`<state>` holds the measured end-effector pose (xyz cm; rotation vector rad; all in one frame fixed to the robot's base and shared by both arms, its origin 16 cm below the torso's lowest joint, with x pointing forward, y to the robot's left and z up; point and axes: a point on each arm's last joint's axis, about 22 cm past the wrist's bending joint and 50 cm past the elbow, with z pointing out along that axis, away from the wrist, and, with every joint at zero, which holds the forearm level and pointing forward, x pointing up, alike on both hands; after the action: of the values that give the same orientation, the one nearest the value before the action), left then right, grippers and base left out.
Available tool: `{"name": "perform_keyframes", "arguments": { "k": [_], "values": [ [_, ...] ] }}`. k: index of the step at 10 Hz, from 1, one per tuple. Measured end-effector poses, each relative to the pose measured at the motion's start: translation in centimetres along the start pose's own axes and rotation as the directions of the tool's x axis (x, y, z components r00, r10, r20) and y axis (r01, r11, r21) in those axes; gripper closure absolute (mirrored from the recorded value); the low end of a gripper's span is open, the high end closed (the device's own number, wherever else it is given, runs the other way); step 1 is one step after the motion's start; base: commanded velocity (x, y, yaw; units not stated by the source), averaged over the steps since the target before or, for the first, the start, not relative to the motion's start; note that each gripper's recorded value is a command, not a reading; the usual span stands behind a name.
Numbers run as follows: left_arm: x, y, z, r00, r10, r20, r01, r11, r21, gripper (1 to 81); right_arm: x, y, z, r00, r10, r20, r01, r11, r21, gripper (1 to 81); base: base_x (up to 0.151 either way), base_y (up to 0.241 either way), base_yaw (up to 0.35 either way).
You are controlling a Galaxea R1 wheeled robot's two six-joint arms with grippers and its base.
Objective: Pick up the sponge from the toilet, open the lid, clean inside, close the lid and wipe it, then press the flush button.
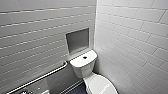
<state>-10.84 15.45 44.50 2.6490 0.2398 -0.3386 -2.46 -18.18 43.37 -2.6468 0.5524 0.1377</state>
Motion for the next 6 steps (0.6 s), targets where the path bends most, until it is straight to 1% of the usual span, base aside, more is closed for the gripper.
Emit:
{"name": "perform_keyframes", "arguments": {
  "k": [2, 3, 4, 6],
  "values": [
    [-1.7, -0.1, -0.3, 1.000, -0.005, 0.015, 0.005, 1.000, 0.003, 1.0, -2.1, -0.4, 0.2, 1.000, 0.008, 0.015, -0.008, 1.000, -0.003, 81.1, 0.000, 0.000, 0.000],
    [-1.0, -0.4, -0.4, 1.000, 0.003, 0.001, -0.003, 1.000, 0.006, 1.0, -1.8, -0.7, 0.2, 1.000, 0.001, 0.007, -0.001, 1.000, 0.003, 81.1, 0.000, 0.000, 0.000],
    [0.3, -0.5, -0.5, 0.999, 0.018, -0.028, -0.018, 1.000, 0.005, 1.0, -0.6, -0.9, 0.2, 1.000, -0.013, -0.019, 0.013, 1.000, 0.010, 81.1, 0.000, 0.000, 0.000],
    [3.0, -0.1, -0.4, 0.995, 0.052, -0.090, -0.052, 0.999, -0.001, 1.0, 1.7, -1.8, 0.2, 0.996, -0.041, -0.080, 0.044, 0.999, 0.031, 81.1, 0.000, 0.000, 0.000]
  ]
}}
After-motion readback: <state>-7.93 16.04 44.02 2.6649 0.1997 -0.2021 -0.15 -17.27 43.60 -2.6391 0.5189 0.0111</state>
